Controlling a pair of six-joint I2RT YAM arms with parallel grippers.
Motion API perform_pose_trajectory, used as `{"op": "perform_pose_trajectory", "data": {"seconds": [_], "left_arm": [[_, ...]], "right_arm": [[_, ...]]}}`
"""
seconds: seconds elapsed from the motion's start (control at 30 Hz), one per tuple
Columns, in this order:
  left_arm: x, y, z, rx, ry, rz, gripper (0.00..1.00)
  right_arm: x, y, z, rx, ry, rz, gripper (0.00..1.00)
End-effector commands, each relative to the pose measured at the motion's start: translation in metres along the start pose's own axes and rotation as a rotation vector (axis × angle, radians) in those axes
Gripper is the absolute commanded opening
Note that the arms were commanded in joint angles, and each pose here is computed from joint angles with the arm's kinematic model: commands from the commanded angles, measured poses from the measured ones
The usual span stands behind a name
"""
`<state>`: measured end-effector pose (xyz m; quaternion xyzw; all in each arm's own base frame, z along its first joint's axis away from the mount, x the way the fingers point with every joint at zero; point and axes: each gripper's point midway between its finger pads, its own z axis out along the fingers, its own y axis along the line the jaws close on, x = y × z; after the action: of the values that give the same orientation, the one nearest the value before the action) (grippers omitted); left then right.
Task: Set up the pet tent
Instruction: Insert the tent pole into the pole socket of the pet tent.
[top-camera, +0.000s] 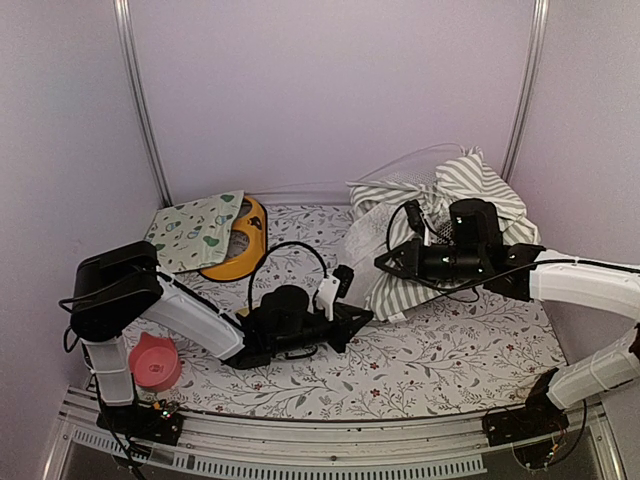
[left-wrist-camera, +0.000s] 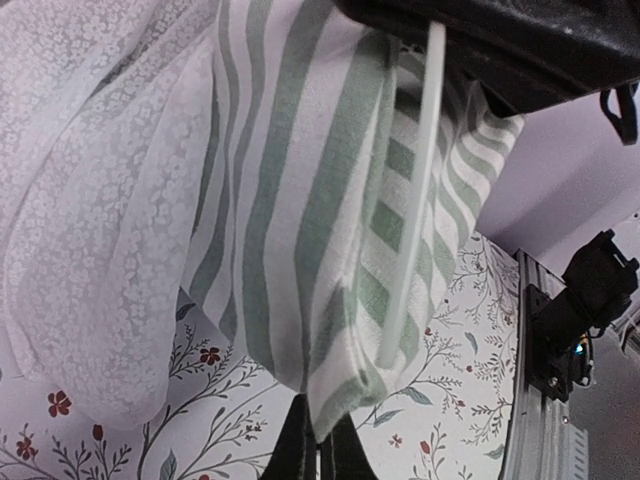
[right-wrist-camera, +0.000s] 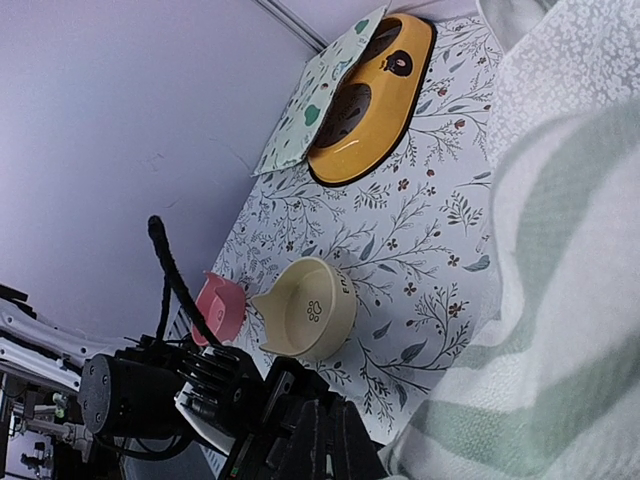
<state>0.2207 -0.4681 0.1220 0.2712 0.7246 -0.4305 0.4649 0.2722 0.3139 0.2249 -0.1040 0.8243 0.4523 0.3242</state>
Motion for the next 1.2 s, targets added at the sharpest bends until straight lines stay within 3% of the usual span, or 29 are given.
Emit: {"op": "perform_pose_trajectory", "data": {"seconds": [0.0,1.17], "left_arm": [[0.018,0.012,-0.007,-0.043,0.07,0.02,0.0],[0.014,0.013,-0.013,-0.059,0.072,0.067,0.0]], "right_arm": [[-0.034,0.001,-0.018,0.017,-0.142,-0.059,0.0],[-0.051,0.01,-0.019,-0.036,-0.165,-0.044,0.0]]}}
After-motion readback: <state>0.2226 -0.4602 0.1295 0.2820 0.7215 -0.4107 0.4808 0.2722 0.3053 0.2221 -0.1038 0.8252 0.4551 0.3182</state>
